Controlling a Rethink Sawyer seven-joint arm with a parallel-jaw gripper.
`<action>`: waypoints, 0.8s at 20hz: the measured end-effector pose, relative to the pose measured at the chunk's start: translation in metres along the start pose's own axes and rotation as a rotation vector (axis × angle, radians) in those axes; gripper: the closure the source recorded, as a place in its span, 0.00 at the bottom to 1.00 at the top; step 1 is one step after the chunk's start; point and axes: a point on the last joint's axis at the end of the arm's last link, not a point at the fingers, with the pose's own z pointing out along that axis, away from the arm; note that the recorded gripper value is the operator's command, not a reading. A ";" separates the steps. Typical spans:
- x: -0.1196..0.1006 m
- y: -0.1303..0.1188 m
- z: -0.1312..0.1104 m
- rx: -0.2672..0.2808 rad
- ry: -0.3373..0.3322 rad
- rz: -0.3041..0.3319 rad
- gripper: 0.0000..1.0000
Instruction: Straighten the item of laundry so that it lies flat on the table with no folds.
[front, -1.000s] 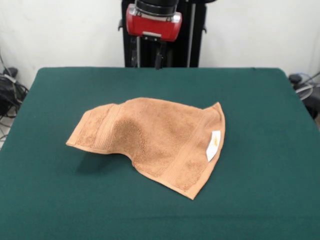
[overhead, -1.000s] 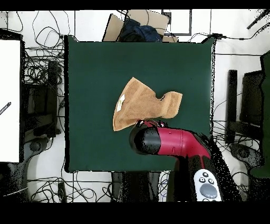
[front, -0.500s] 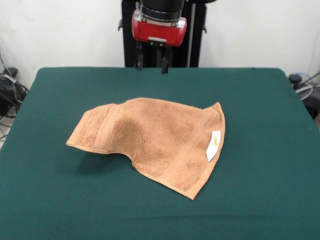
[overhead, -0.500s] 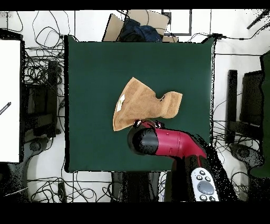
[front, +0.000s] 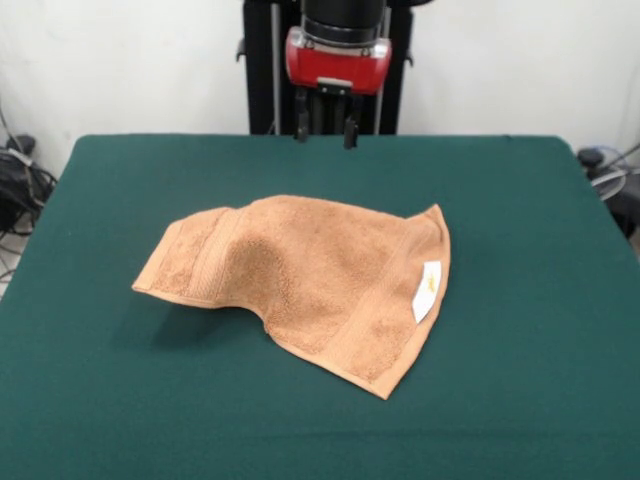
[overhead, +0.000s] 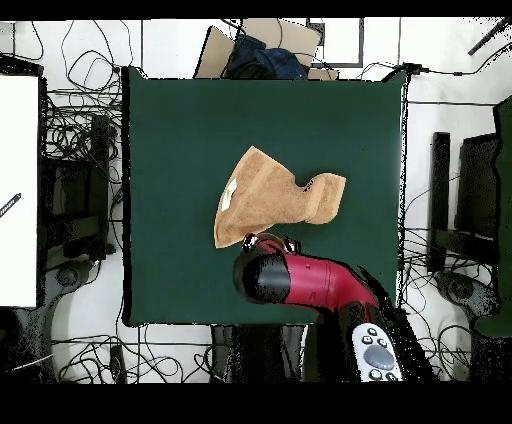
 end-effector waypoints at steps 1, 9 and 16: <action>0.000 0.002 0.001 -0.002 -0.001 -0.001 0.00; 0.004 0.033 0.015 -0.024 -0.001 -0.016 0.00; 0.006 0.061 0.027 -0.040 -0.025 -0.022 0.00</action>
